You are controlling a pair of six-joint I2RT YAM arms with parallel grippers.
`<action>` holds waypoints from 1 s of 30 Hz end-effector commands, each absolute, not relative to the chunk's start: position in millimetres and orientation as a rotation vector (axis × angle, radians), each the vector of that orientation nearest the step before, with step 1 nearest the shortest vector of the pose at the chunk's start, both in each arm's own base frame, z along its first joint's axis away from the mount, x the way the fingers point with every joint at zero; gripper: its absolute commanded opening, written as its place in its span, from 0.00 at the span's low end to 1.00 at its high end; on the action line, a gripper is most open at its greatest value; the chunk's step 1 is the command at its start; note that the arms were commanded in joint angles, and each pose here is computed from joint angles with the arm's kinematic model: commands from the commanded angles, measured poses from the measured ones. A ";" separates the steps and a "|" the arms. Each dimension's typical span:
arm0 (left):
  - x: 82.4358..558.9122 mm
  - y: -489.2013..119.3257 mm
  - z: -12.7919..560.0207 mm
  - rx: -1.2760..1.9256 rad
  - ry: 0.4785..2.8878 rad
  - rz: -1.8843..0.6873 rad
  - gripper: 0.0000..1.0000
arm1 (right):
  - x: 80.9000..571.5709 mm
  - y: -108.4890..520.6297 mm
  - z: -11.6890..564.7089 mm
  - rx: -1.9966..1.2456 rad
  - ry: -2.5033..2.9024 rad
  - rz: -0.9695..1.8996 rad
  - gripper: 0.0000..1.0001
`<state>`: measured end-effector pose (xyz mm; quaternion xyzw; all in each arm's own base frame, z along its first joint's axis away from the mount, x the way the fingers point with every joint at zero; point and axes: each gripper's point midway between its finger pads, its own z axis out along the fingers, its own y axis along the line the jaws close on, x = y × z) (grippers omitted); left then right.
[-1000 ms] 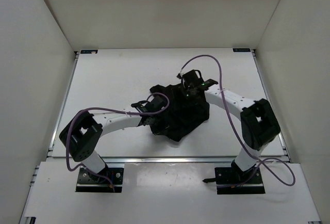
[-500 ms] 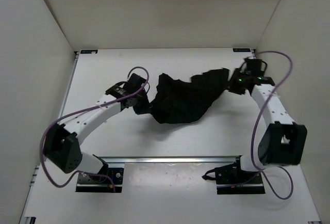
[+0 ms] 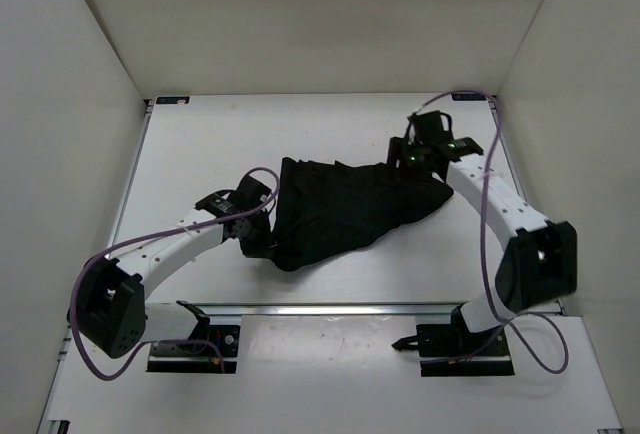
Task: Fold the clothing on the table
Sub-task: Flatten the skirt out
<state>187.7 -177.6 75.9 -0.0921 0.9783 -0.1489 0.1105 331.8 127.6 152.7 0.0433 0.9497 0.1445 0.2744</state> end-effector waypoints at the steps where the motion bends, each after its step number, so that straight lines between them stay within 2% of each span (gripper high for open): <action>1: 185.0 -176.7 79.8 -0.248 2.845 -0.502 0.00 | 372.9 177.8 157.1 -0.032 2.500 0.466 0.56; 10: 164.9 -173.1 56.6 -0.261 2.902 -0.517 0.00 | 422.7 273.3 123.3 -0.367 2.539 0.382 0.57; 13: 165.7 -170.5 55.8 -0.275 2.908 -0.509 0.00 | 429.4 288.6 115.2 -0.413 2.554 0.348 0.50; 15: 166.3 -166.9 54.2 -0.266 2.910 -0.494 0.00 | 428.9 293.1 108.3 -0.432 2.579 0.323 0.48; 17: 166.1 -165.8 54.0 -0.285 2.912 -0.503 0.00 | 422.6 301.6 102.6 -0.463 2.594 0.323 0.43; 20: 164.5 -164.2 49.7 -0.292 2.919 -0.500 0.00 | 416.7 307.6 94.4 -0.483 2.609 0.301 0.44; 25: 162.6 -163.0 48.6 -0.298 2.920 -0.504 0.00 | 416.5 285.9 60.5 -0.435 2.692 0.067 0.43; 27: 163.8 -162.3 49.8 -0.308 2.912 -0.506 0.00 | 415.3 282.8 55.7 -0.442 2.699 0.040 0.35; 30: 160.5 -157.8 45.0 -0.317 2.925 -0.487 0.00 | 416.0 280.0 45.6 -0.441 2.708 0.024 0.33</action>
